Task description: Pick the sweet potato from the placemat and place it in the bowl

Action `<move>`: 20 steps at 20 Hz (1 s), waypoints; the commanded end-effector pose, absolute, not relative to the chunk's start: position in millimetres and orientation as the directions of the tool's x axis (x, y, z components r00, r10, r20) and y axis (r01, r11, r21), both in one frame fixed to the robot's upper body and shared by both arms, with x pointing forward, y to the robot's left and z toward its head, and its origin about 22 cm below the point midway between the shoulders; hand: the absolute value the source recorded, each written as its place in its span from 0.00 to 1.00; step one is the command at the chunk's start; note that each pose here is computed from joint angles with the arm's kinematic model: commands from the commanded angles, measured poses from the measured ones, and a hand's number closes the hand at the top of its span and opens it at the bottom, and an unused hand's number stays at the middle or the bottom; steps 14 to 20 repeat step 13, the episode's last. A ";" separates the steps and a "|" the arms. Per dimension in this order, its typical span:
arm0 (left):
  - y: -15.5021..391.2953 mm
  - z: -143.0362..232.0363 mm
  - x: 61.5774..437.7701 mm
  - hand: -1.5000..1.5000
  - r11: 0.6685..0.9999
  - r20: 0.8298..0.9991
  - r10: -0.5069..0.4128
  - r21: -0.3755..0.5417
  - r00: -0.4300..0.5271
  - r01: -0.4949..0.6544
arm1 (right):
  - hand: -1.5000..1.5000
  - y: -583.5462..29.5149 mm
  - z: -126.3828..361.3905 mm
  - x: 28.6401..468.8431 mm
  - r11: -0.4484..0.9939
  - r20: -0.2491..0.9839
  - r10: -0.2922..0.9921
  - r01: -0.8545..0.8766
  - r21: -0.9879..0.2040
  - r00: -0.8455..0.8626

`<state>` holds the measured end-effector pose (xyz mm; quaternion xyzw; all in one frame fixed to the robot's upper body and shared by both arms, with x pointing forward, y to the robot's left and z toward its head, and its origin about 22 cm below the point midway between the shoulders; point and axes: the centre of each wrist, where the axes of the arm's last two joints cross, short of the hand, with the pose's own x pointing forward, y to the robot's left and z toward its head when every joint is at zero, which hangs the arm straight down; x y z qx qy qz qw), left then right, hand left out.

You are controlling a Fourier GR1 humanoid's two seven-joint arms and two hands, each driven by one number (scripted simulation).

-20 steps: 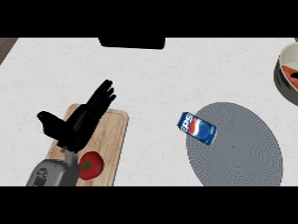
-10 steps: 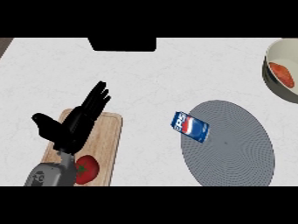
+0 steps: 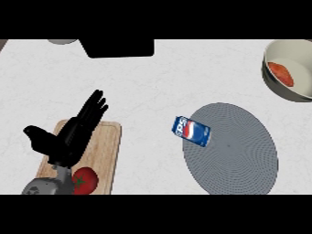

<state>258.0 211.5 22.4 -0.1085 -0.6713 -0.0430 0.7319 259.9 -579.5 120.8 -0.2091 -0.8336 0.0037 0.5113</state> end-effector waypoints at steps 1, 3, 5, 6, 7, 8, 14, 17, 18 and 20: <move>225.0 16.9 254.5 0.50 0.979 0.991 0.086 -0.104 0.106 0.176 | 0.00 -603.0 99.4 203.9 0.970 0.805 0.232 0.193 -0.148 -0.545; 232.5 16.5 250.8 0.50 0.983 0.990 0.091 -0.107 0.107 0.150 | 1.00 -607.9 89.6 181.7 0.966 0.809 0.248 0.200 -0.165 -0.532; 223.6 20.4 250.9 0.50 0.986 0.990 0.093 -0.106 0.103 0.126 | 1.00 -612.9 86.2 161.8 0.966 0.811 0.250 0.198 -0.168 -0.530; 231.0 19.6 253.5 0.50 0.986 0.992 0.090 -0.102 0.092 0.134 | 1.00 -610.6 74.6 152.5 0.969 0.824 0.240 0.174 -0.173 -0.514; 231.7 21.2 250.9 0.50 0.986 0.991 0.083 -0.097 0.106 0.135 | 1.00 -610.7 64.5 138.5 0.971 0.844 0.228 0.173 -0.163 -0.485; 225.3 16.3 246.7 0.50 0.985 0.990 0.097 -0.110 0.100 0.134 | 1.00 -607.5 53.2 130.0 0.974 0.852 0.214 0.171 -0.149 -0.478; 235.7 15.9 245.6 0.50 0.989 0.991 0.088 -0.099 0.101 0.110 | 1.00 -594.0 22.1 84.9 0.975 0.912 0.222 0.084 -0.206 -0.344; 235.7 15.9 245.6 0.50 0.989 0.991 0.088 -0.099 0.101 0.110 | 1.00 -594.0 22.1 84.9 0.975 0.912 0.222 0.084 -0.206 -0.344; 235.7 15.9 245.6 0.50 0.989 0.991 0.088 -0.099 0.101 0.110 | 1.00 -594.0 22.1 84.9 0.975 0.912 0.222 0.084 -0.206 -0.344; 235.7 15.9 245.6 0.50 0.989 0.991 0.088 -0.099 0.101 0.110 | 1.00 -594.0 22.1 84.9 0.975 0.912 0.222 0.084 -0.206 -0.344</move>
